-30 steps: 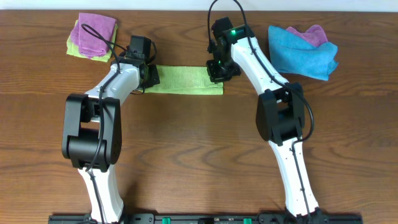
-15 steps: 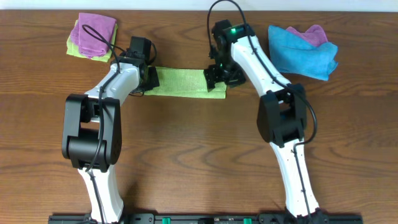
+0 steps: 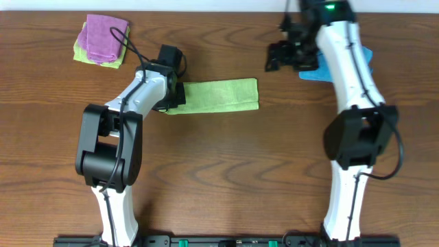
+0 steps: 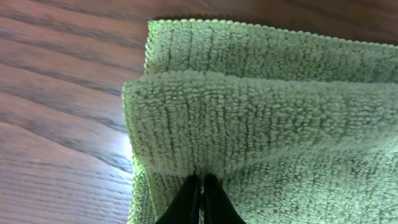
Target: Fold the cloth
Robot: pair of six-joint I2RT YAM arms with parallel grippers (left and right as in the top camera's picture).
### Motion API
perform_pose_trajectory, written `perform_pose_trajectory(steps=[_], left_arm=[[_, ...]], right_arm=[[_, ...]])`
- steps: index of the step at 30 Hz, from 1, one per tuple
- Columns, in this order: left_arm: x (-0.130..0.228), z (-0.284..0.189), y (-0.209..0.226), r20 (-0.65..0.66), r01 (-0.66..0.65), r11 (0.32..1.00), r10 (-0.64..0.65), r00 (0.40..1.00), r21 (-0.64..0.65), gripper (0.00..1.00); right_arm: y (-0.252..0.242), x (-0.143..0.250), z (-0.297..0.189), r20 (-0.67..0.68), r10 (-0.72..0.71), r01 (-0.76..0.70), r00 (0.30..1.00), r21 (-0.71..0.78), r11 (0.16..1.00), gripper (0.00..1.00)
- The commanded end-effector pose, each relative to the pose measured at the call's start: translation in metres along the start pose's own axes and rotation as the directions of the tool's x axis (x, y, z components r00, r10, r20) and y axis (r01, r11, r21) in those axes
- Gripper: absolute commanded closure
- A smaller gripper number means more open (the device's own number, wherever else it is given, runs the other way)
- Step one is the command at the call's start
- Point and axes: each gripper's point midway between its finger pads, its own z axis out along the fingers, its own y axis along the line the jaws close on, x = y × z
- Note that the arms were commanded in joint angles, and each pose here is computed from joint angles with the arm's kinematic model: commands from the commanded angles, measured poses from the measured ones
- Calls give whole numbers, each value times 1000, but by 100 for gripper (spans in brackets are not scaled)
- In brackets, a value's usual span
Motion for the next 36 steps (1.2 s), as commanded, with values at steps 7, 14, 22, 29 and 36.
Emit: perform_pose_trajectory(steps=[7, 14, 22, 29, 36], left_arm=[[17, 12, -5, -59, -27, 1000, 27, 998, 12, 94], [12, 12, -7, -38, -25, 999, 26, 999, 24, 94], [11, 12, -8, -33, -25, 999, 26, 999, 25, 94], [11, 12, -8, -33, -25, 999, 26, 999, 26, 94], [11, 12, -8, -33, -26, 999, 27, 999, 26, 94]], right_arm=[[-14, 27, 41, -65, 52, -73, 997, -378, 923, 18], [3, 50, 87, -120, 13, -59, 993, -391, 918, 18], [17, 52, 124, -124, -19, -16, 992, -283, 959, 14], [31, 54, 150, -146, -17, -23, 989, -272, 962, 15], [55, 58, 161, -157, -41, -11, 987, -316, 949, 21]])
